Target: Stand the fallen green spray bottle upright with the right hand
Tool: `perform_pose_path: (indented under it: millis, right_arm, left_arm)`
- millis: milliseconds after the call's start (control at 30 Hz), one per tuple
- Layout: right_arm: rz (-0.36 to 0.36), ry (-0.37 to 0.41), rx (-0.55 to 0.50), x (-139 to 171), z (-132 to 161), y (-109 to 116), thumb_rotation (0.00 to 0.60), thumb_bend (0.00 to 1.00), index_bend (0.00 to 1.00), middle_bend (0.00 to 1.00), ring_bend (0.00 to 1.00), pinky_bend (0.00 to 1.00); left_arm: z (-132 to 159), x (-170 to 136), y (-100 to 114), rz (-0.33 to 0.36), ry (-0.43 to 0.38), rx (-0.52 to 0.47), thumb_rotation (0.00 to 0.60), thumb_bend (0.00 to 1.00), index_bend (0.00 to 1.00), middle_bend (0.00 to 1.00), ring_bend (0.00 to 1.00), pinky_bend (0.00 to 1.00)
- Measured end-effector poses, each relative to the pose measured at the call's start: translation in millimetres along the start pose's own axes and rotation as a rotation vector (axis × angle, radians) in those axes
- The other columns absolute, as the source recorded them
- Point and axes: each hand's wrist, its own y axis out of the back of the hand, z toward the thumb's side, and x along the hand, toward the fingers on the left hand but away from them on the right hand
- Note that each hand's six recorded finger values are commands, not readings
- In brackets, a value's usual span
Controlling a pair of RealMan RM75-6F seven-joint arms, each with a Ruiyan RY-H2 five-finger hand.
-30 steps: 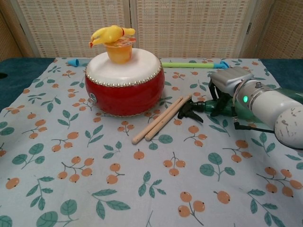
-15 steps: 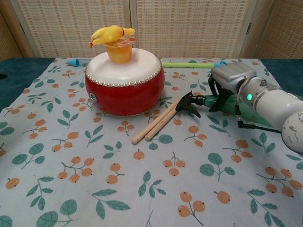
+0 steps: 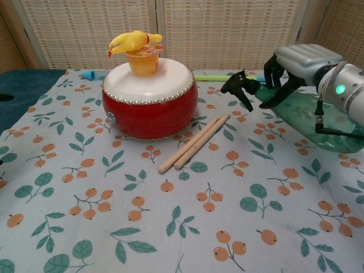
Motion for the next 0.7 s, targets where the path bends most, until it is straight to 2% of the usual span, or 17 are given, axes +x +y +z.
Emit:
perform_pose_path:
  millis: [133,300,433,700]
  right_arm:
    - [-0.057,-0.008,-0.077,14.1,-19.7,20.2,0.600,0.04,0.74,0.62,0.34,0.14]
    - [-0.133,0.016,-0.210,31.3,-31.1,32.4,0.600,0.04,0.74,0.62,0.34,0.14]
    - [-0.230,0.054,-0.331,44.2,-36.9,44.1,0.600,0.04,0.73,0.62,0.34,0.14]
    - [-0.424,0.115,-0.534,49.6,-52.7,46.8,0.600,0.04,0.71,0.62,0.33,0.14]
  left_arm:
    - [4.3,0.8,-4.3,-0.013,-0.011,0.009,0.600,0.17,0.00,0.00,0.00,0.03]
    - [6.8,0.6,-7.5,-0.020,-0.013,0.015,0.600,0.17,0.00,0.00,0.00,0.03]
    - [7.1,0.8,-8.0,-0.019,-0.012,0.018,0.600,0.17,0.00,0.00,0.00,0.03]
    - [6.9,1.8,-9.6,-0.018,-0.012,0.018,0.600,0.17,0.00,0.00,0.00,0.03]
